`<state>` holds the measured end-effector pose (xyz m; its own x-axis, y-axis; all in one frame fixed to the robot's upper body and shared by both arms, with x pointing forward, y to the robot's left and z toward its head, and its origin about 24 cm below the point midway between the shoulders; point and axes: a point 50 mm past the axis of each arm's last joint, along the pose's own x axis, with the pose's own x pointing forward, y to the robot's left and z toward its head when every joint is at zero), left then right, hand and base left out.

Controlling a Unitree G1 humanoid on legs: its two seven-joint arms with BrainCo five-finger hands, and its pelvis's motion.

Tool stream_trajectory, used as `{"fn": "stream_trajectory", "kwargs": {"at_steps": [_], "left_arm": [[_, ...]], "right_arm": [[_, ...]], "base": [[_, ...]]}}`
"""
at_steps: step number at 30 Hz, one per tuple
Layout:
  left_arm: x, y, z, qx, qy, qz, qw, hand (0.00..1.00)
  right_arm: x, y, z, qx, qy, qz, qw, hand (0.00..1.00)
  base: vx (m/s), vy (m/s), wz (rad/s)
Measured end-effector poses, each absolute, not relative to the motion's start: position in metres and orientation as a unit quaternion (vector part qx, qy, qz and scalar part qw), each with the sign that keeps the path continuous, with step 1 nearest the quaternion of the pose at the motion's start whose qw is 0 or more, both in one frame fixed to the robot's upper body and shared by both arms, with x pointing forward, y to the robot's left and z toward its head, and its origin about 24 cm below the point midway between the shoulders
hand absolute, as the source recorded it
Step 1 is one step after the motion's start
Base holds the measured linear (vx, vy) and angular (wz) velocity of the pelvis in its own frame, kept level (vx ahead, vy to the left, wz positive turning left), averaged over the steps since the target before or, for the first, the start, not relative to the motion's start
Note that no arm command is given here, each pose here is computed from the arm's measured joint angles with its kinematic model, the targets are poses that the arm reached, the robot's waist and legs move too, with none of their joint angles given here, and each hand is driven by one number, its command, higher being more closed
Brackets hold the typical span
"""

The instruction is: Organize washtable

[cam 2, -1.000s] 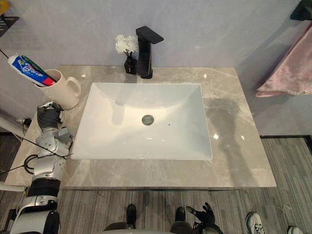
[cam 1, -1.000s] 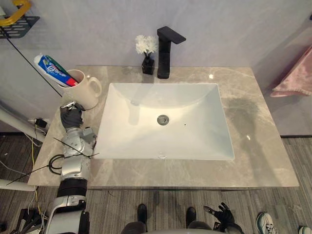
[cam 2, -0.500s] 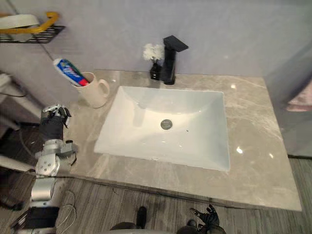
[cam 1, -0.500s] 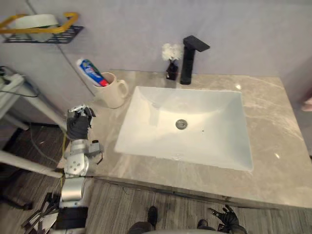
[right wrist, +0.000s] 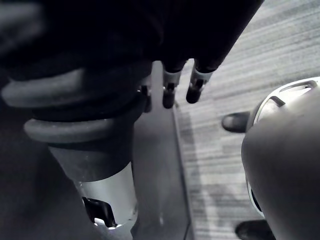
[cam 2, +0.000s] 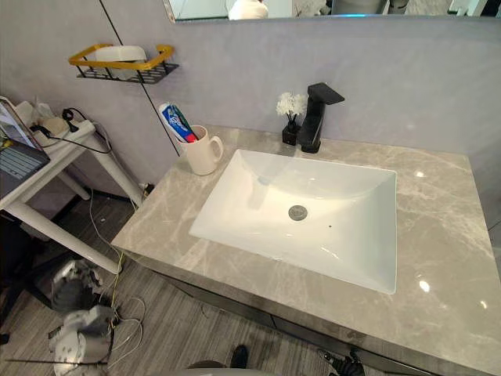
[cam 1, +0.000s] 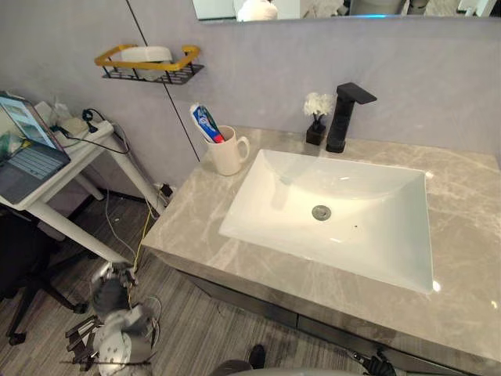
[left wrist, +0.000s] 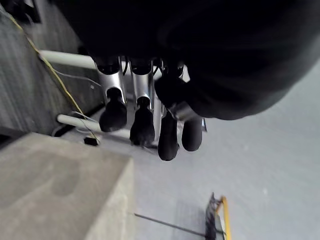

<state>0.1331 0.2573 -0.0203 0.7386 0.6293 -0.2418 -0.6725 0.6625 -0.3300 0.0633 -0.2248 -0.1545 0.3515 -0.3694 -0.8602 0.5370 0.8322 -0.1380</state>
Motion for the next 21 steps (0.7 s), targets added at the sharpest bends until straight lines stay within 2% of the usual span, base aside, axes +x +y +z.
{"fn": "stream_trajectory", "kwargs": {"at_steps": [6, 8, 9, 10, 12, 15, 19, 21], "left_arm": [[0.117, 0.239, -0.069, -0.229, 0.168, 0.355, 0.891, 0.0], [0.114, 0.225, -0.088, -0.219, 0.223, 0.33, 0.891, 0.0], [0.108, 0.206, -0.108, -0.201, 0.287, 0.297, 0.888, 0.0], [0.107, 0.203, -0.111, -0.194, 0.298, 0.288, 0.889, 0.0], [0.094, 0.176, -0.134, -0.155, 0.385, 0.217, 0.883, 0.0], [0.087, 0.162, -0.145, -0.127, 0.431, 0.168, 0.878, 0.0], [0.088, 0.167, -0.153, -0.047, 0.463, 0.108, 0.878, 0.0], [0.086, 0.168, -0.154, -0.036, 0.468, 0.093, 0.878, 0.0]], "right_arm": [[0.055, -0.224, -0.156, 0.09, 0.507, -0.287, 0.808, 0.0], [0.054, -0.224, -0.156, 0.09, 0.509, -0.287, 0.806, 0.0], [0.053, -0.224, -0.156, 0.09, 0.51, -0.286, 0.807, 0.0], [0.053, -0.224, -0.156, 0.089, 0.51, -0.285, 0.807, 0.0], [0.053, -0.222, -0.157, 0.087, 0.509, -0.28, 0.809, 0.0], [0.054, -0.219, -0.158, 0.082, 0.512, -0.271, 0.811, 0.0], [0.057, -0.216, -0.16, 0.073, 0.512, -0.255, 0.817, 0.0], [0.064, -0.214, -0.16, 0.069, 0.508, -0.243, 0.824, 0.0]], "base": [[0.0, -0.005, 0.02], [-0.02, -0.009, -0.05], [-0.04, -0.012, -0.06], [-0.05, -0.017, -0.1], [-0.01, -0.045, -0.15], [0.03, -0.037, -0.14], [0.01, -0.038, -0.17], [0.0, -0.011, -0.18]]}}
